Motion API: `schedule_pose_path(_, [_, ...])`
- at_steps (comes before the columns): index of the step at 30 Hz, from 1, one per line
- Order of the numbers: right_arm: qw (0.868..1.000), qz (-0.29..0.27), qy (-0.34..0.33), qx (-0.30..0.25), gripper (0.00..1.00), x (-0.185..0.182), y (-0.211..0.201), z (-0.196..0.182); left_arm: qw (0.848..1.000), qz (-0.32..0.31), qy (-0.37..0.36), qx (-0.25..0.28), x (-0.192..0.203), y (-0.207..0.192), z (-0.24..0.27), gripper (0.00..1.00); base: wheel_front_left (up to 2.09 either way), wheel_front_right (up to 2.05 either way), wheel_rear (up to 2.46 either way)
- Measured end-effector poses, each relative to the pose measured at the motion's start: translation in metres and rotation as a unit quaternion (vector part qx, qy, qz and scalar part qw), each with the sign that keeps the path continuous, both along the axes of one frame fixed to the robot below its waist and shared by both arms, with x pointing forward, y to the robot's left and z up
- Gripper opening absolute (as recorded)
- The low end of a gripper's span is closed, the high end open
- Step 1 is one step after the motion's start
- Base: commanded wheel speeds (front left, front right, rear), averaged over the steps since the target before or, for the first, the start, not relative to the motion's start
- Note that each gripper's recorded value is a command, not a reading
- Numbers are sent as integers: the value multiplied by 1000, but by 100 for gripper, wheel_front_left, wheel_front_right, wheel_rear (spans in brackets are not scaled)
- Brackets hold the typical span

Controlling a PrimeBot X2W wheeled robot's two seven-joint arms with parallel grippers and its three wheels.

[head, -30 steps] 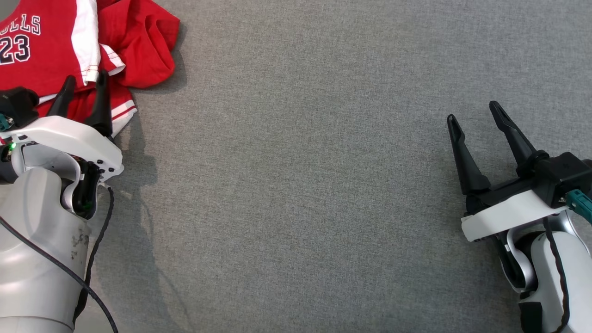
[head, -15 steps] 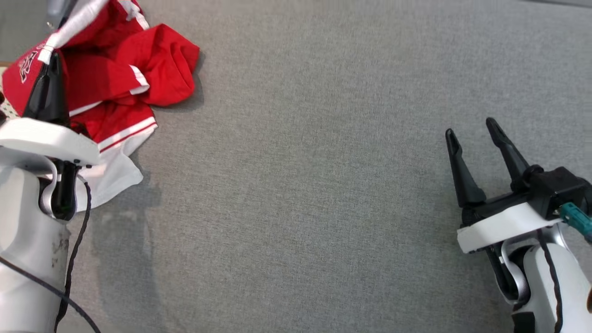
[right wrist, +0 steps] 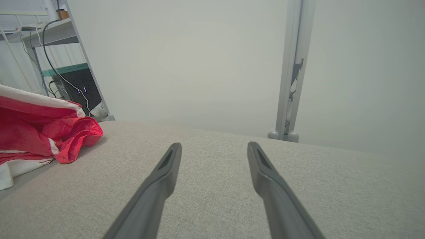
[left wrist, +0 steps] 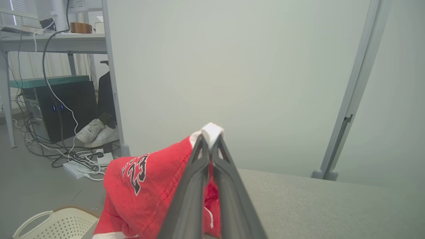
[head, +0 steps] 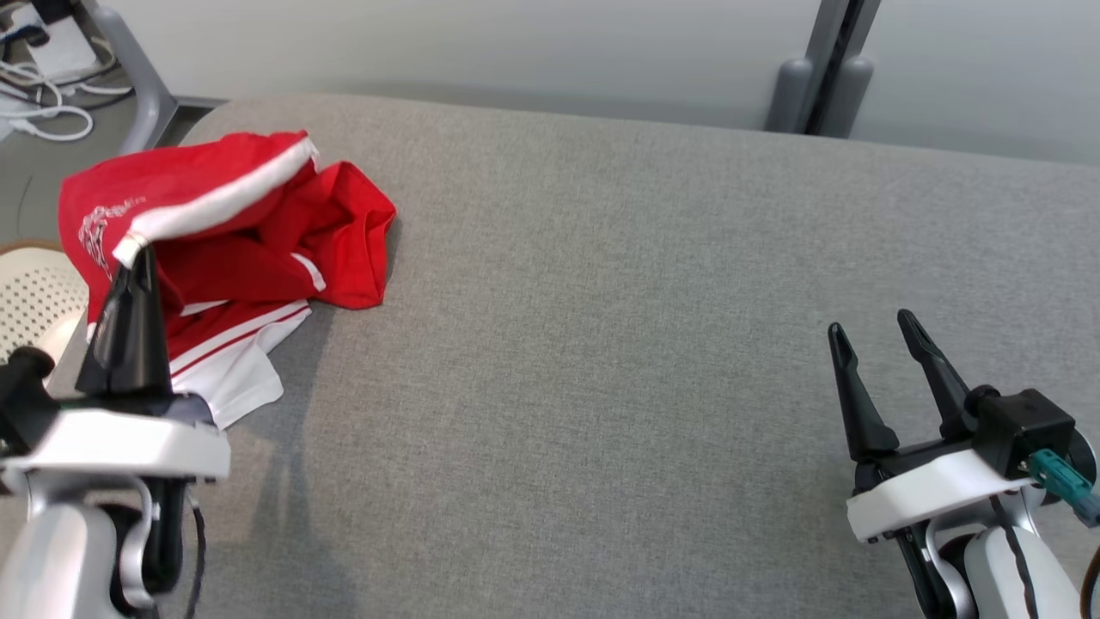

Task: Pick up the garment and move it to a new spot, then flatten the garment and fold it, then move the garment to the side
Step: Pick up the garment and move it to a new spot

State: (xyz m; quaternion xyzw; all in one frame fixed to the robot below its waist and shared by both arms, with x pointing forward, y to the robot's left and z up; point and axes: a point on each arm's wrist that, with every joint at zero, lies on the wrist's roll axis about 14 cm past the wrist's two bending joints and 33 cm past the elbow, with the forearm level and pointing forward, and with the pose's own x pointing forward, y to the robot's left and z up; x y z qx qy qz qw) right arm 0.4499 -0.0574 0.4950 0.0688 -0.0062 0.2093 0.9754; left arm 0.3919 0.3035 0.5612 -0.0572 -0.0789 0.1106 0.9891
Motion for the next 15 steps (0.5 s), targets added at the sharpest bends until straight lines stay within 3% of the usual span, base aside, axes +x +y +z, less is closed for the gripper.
schedule_pose_path(7, [1000,-18,-17,5,100,-15,-13,16,1000,-14,-28,-5,-32,-28,24,0,0,0,0])
schedule_pose_path(15, [999,-44,-29,9,100,-25,-32,28,996,-69,-62,6,-24,-66,55,0,0,0,0])
